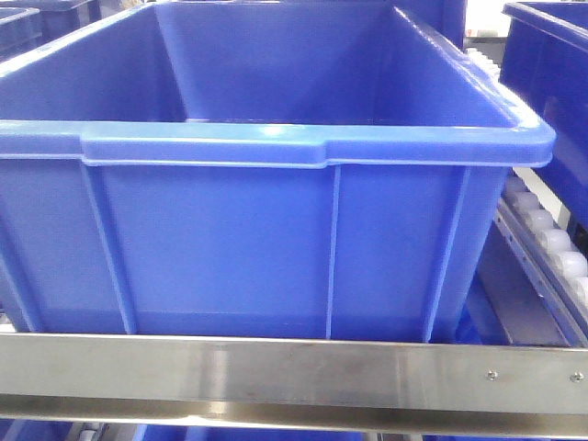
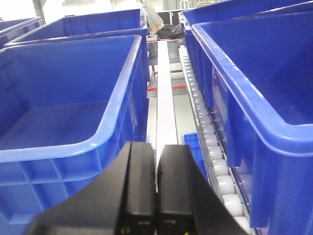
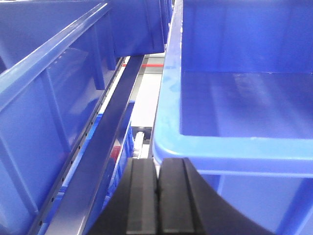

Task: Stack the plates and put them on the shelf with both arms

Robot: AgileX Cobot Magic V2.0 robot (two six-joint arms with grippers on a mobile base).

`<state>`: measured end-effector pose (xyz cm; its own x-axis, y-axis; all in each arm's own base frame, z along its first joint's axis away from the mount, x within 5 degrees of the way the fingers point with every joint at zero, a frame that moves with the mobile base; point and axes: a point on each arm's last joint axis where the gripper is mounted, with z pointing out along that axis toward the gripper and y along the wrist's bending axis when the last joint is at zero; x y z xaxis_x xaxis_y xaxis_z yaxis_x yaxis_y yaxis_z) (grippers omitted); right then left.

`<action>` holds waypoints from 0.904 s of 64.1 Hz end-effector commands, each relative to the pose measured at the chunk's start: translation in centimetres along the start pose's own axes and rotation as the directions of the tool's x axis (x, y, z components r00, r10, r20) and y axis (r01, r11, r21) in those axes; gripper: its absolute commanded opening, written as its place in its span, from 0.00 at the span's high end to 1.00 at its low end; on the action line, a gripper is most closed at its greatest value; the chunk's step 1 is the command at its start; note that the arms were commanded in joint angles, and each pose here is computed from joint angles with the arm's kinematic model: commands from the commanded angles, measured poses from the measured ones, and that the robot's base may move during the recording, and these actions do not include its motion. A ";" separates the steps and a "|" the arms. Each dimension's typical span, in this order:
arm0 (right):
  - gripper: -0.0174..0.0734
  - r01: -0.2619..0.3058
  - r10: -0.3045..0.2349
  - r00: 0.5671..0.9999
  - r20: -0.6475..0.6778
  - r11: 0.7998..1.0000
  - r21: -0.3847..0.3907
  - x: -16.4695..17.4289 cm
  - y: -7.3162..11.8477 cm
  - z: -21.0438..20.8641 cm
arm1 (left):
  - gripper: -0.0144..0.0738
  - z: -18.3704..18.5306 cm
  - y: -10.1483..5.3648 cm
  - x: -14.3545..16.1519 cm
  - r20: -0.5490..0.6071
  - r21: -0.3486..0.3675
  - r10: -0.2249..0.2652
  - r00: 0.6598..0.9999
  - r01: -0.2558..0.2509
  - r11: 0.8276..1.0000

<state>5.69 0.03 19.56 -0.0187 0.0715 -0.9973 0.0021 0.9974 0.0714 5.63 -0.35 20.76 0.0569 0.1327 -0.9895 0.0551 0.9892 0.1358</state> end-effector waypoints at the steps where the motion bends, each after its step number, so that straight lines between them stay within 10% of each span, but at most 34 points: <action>1: 0.77 0.013 -0.014 0.994 0.113 1.000 0.007 -1.0 0.0 -0.2 | 0.75 -0.2 0.1 -0.8 0.105 -0.017 -0.017 0.994 0.019 1.000; 58: 0.77 0.013 -0.014 0.994 0.113 1.000 0.007 -1.0 0.0 -0.2 | 0.75 -0.2 0.1 -0.8 0.105 -0.017 -0.017 0.994 0.019 1.000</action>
<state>5.69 0.03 19.56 -0.0187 0.0715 -0.9973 0.0021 0.9974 0.0714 5.63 -0.35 20.76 0.0566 0.1323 -0.9896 0.0535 0.9894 0.1353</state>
